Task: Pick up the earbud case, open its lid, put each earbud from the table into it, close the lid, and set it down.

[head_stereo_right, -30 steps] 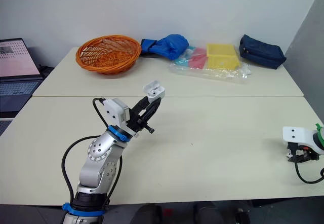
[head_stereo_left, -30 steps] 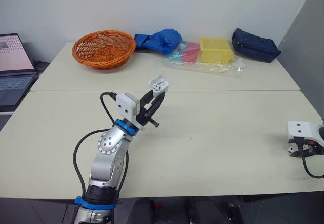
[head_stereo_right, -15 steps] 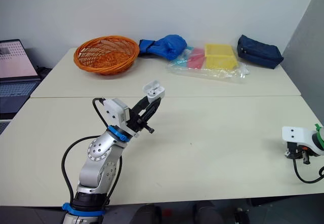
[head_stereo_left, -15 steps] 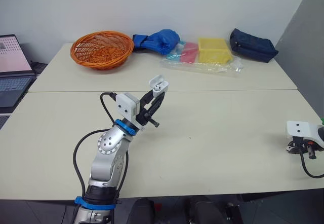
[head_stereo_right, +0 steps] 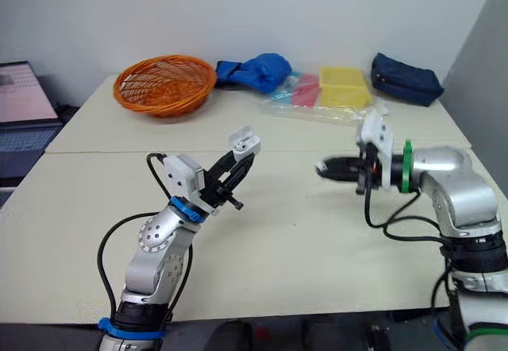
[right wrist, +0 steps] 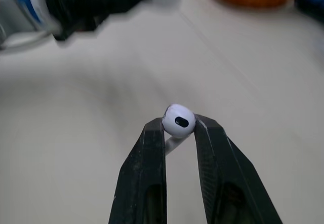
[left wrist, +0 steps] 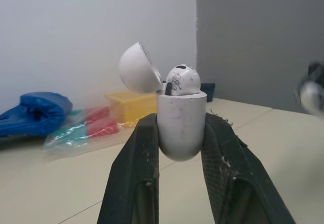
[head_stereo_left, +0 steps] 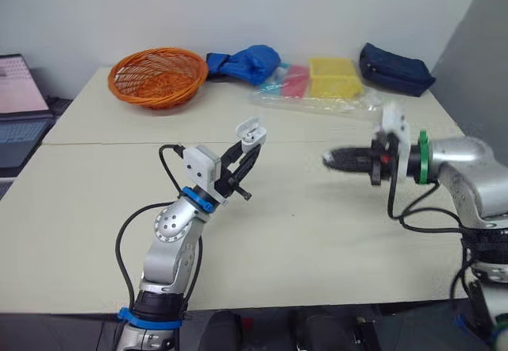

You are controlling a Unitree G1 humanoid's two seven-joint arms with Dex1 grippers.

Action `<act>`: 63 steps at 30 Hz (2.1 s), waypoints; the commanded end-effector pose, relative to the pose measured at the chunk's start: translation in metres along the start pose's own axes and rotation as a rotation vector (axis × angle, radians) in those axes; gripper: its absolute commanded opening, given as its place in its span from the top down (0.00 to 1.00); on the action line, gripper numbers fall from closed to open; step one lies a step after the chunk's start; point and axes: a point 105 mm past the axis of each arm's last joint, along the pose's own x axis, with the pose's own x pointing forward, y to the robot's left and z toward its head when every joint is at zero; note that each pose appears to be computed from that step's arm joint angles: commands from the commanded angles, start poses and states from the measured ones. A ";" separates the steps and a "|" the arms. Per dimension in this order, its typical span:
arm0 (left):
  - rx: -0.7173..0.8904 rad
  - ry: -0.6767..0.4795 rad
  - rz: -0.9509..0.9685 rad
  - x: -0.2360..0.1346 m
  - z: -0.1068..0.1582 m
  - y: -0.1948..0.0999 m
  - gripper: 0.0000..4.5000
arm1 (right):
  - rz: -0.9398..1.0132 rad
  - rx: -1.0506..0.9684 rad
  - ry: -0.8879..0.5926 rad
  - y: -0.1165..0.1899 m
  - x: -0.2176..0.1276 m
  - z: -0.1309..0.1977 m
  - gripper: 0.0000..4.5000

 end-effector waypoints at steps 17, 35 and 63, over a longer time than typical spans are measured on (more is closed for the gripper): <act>-0.141 -0.052 -0.182 0.016 0.026 -0.025 0.83 | -0.169 -0.027 -0.265 0.014 0.057 0.039 0.90; -0.146 -0.052 -0.200 0.017 0.026 -0.029 0.83 | -0.150 -0.110 -0.189 0.019 0.053 0.011 0.90; -0.151 -0.049 -0.232 0.014 0.027 -0.034 0.83 | -0.088 -0.157 -0.166 0.023 0.049 0.008 0.37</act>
